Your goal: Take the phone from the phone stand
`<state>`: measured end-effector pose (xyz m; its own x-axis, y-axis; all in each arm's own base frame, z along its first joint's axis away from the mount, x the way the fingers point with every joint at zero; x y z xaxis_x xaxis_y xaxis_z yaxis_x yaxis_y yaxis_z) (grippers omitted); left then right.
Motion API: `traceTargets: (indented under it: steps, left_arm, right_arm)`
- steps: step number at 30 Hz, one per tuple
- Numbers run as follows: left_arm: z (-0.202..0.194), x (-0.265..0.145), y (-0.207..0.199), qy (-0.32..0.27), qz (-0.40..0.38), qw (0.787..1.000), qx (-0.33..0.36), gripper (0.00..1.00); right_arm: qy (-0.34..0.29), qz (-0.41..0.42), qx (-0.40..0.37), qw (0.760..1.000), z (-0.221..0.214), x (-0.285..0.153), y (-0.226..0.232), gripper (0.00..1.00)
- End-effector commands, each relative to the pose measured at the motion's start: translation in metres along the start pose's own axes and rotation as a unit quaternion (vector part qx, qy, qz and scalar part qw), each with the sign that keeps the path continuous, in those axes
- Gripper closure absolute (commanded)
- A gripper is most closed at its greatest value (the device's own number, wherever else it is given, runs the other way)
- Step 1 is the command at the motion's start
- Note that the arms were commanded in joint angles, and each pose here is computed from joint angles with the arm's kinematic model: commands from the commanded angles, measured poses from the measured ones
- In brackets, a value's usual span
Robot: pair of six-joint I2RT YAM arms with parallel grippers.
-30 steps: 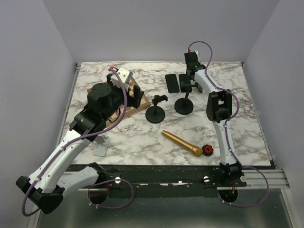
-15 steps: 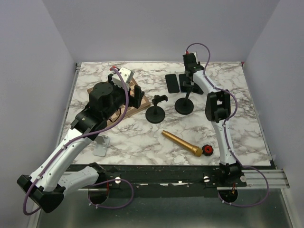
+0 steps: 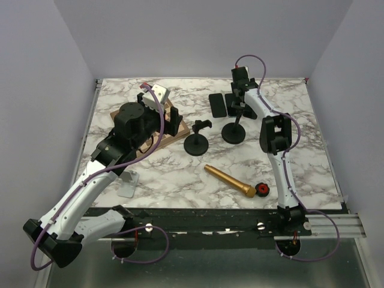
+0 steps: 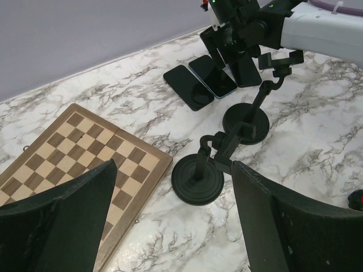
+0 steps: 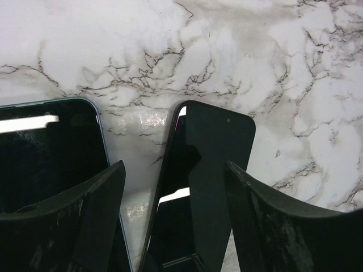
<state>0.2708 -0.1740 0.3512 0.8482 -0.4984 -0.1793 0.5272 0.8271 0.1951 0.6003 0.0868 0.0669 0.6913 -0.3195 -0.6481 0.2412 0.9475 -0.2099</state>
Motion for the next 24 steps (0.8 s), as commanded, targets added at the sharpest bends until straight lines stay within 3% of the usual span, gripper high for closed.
traceTargets:
  steps: [1,13,21,24]
  left_arm:
    - [0.007,0.001,0.001,-0.005,-0.006,1.000,-0.010,0.10]
    - [0.001,0.008,0.005,0.007,-0.001,1.000,-0.014,0.10]
    - [0.001,0.009,0.005,0.007,-0.003,1.000,-0.017,0.09]
    - [0.002,0.007,0.006,0.003,0.000,1.000,-0.019,0.09]
  right_arm:
    - [-0.024,0.013,0.031,0.999,0.034,-0.038,-0.007,0.20]
    - [-0.046,0.038,0.103,0.993,0.080,-0.107,-0.027,0.10]
    - [-0.057,0.096,0.201,0.973,0.089,-0.207,-0.060,0.09]
    - [-0.093,0.134,0.235,0.958,0.080,-0.257,-0.083,0.09]
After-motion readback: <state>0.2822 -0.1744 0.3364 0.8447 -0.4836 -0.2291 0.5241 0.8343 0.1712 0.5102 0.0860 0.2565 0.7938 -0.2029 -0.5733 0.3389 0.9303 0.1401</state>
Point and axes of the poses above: each gripper's point midway between its finger pads, its own x axis out along the fingers, its own y axis along the line the jaws close on, z = x × y, the point moved 3 cm from there along -x, back along the fingers, and after that the axes turned 14 degrees about x, right-handed, at the moved point
